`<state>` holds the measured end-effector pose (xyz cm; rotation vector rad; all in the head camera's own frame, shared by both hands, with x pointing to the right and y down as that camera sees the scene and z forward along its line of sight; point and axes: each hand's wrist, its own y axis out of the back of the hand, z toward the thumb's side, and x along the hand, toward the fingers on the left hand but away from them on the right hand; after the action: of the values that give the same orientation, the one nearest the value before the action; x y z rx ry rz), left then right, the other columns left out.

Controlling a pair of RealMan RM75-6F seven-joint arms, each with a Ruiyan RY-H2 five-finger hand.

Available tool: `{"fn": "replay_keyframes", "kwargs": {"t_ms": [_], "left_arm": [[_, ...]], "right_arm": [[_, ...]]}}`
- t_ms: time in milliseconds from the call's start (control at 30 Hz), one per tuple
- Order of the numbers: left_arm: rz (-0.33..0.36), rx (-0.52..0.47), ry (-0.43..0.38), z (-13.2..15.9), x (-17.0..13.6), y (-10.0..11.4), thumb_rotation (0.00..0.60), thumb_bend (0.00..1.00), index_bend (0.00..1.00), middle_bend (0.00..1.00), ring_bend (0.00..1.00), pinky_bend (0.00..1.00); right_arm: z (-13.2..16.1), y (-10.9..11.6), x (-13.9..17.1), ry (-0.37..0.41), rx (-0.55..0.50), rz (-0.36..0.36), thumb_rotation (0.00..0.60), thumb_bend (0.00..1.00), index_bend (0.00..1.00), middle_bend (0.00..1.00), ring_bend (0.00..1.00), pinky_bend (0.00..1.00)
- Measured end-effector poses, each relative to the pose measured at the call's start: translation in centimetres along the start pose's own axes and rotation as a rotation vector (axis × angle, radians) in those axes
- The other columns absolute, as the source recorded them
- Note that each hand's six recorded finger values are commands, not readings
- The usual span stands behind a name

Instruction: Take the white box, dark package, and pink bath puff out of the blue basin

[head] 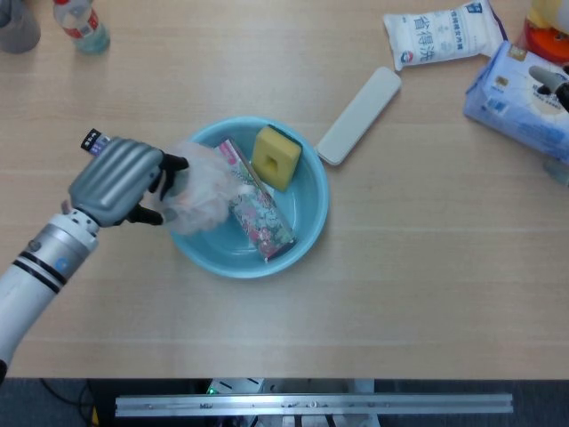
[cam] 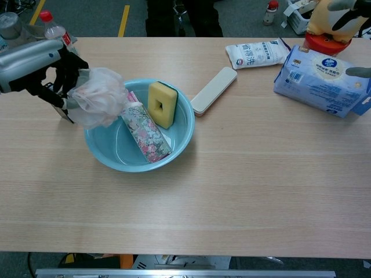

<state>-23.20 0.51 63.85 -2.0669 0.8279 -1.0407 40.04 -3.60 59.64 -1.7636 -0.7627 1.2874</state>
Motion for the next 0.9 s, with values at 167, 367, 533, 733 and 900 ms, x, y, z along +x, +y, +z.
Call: {"fn": "replay_keyframes", "kwargs": {"t_ms": [167, 367, 533, 733, 900], "left_arm": [[0.037, 0.057, 0.117, -3.9, -1.6, 1.8, 0.6, 0.34, 0.64, 0.67, 0.62, 0.65], [0.029, 0.147, 0.243, -8.0, -3.5, 2.3, 0.6, 0.34, 0.63, 0.66, 0.6, 0.65], [-0.009, 0.203, 0.295, -9.6, -4.7, 1.8, 0.6, 0.35, 0.62, 0.66, 0.59, 0.65], [-0.086, 0.252, 0.339, -10.4, -6.0, 0.7, 0.6, 0.34, 0.33, 0.46, 0.41, 0.58], [-0.192, 0.188, 0.348, -9.6, -6.4, -1.0, 0.6, 0.34, 0.01, 0.13, 0.08, 0.32]], "right_arm": [[0.6, 0.0, -0.2, 0.016, 0.006, 0.0, 0.6, 0.21, 0.0, 0.23, 0.07, 0.21], [1.3, -0.1, -0.5, 0.032, 0.009, 0.004, 0.6, 0.21, 0.0, 0.23, 0.07, 0.21], [1.5, -0.1, -0.4, 0.033, 0.009, 0.003, 0.6, 0.21, 0.0, 0.23, 0.07, 0.21], [1.0, 0.1, 0.0, 0.017, 0.009, -0.003, 0.6, 0.21, 0.0, 0.23, 0.07, 0.21], [0.1, 0.2, 0.6, -0.012, 0.002, -0.011, 0.6, 0.21, 0.0, 0.23, 0.07, 0.21]]}}
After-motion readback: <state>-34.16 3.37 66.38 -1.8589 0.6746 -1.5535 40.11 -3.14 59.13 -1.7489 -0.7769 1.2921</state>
